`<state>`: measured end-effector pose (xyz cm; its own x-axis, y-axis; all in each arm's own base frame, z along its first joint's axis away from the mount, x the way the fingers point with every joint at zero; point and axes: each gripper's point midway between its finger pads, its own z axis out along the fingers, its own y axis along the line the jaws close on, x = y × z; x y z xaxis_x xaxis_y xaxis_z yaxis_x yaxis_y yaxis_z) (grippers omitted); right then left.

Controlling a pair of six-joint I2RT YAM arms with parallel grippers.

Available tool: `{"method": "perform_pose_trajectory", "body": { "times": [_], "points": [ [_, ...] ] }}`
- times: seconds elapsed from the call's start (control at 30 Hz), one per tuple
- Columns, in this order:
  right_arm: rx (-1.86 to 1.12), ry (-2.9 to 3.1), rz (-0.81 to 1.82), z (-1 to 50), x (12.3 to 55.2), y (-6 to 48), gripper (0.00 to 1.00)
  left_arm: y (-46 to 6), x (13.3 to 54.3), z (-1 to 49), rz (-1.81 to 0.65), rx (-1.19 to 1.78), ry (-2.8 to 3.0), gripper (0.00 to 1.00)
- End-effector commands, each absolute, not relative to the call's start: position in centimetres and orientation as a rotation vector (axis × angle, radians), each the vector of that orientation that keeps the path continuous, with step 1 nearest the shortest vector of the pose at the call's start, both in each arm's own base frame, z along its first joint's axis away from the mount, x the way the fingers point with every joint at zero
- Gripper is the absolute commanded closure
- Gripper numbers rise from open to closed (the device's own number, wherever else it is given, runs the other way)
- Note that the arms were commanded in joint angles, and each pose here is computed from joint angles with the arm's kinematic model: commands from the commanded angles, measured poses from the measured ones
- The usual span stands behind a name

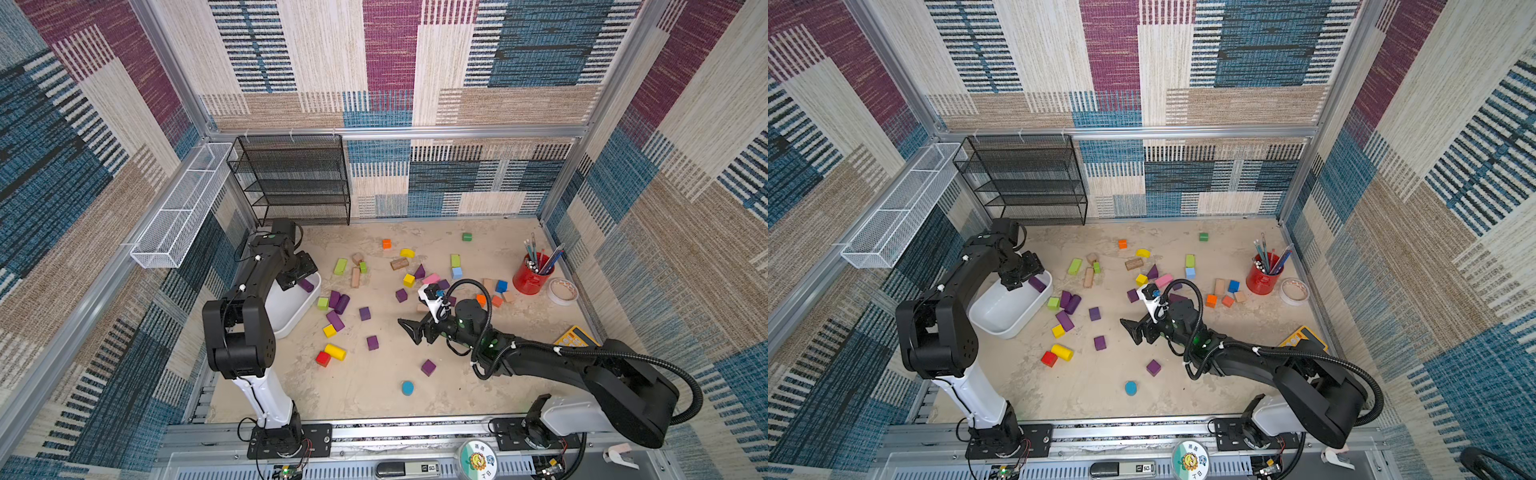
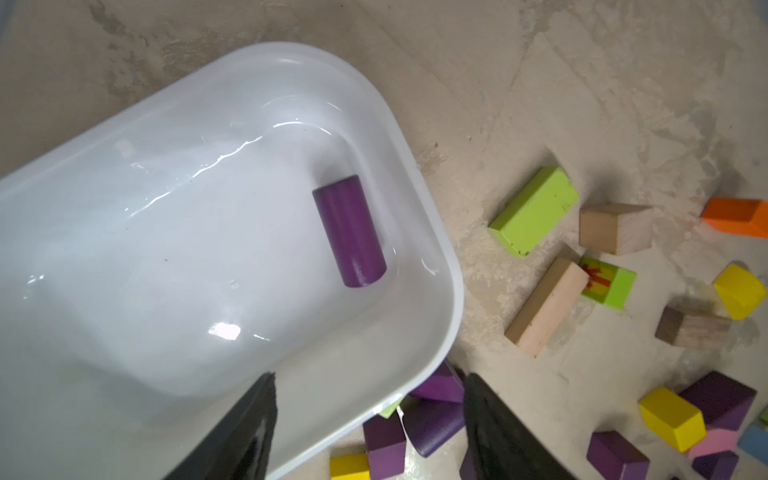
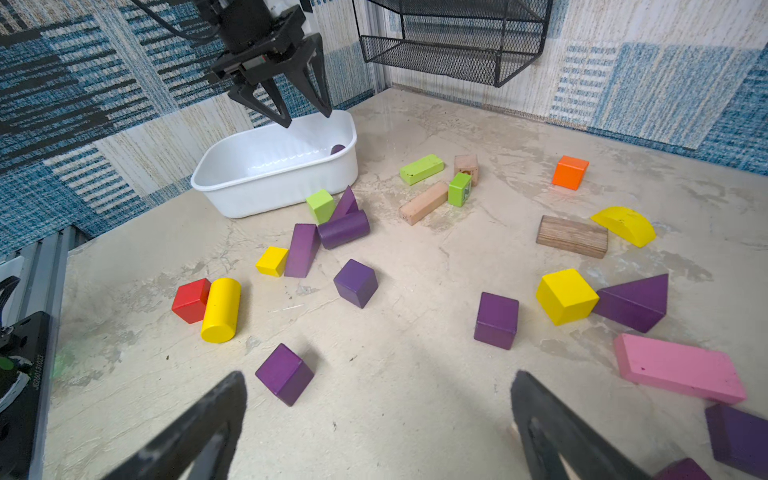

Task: Pick purple bricks into the storage bin
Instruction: Place the building block in the storage box, then pick up the building block from the center of the board.

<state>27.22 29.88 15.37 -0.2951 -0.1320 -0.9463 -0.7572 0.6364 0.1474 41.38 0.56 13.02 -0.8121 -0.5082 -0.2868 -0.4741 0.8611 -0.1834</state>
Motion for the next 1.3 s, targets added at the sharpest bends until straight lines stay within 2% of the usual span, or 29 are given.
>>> {"method": "perform_pose_trajectory", "body": {
  "times": [0.0,0.4,0.7,1.27],
  "points": [
    [-0.693,1.773,0.731,16.1,27.5,29.8,0.0,0.5,40.1,14.0,-0.043,-0.605,2.753,0.27],
    [-0.663,1.784,0.702,16.1,28.0,29.4,0.01,-5.6,37.6,15.9,0.122,-0.033,2.783,0.29],
    [-0.594,1.817,0.679,15.8,28.8,28.9,0.0,-9.4,34.9,14.0,0.127,0.316,2.826,0.31],
    [-0.565,1.85,0.749,15.3,29.3,28.9,0.01,-11.7,34.1,10.5,0.04,0.484,2.813,0.33]
  ]
}}
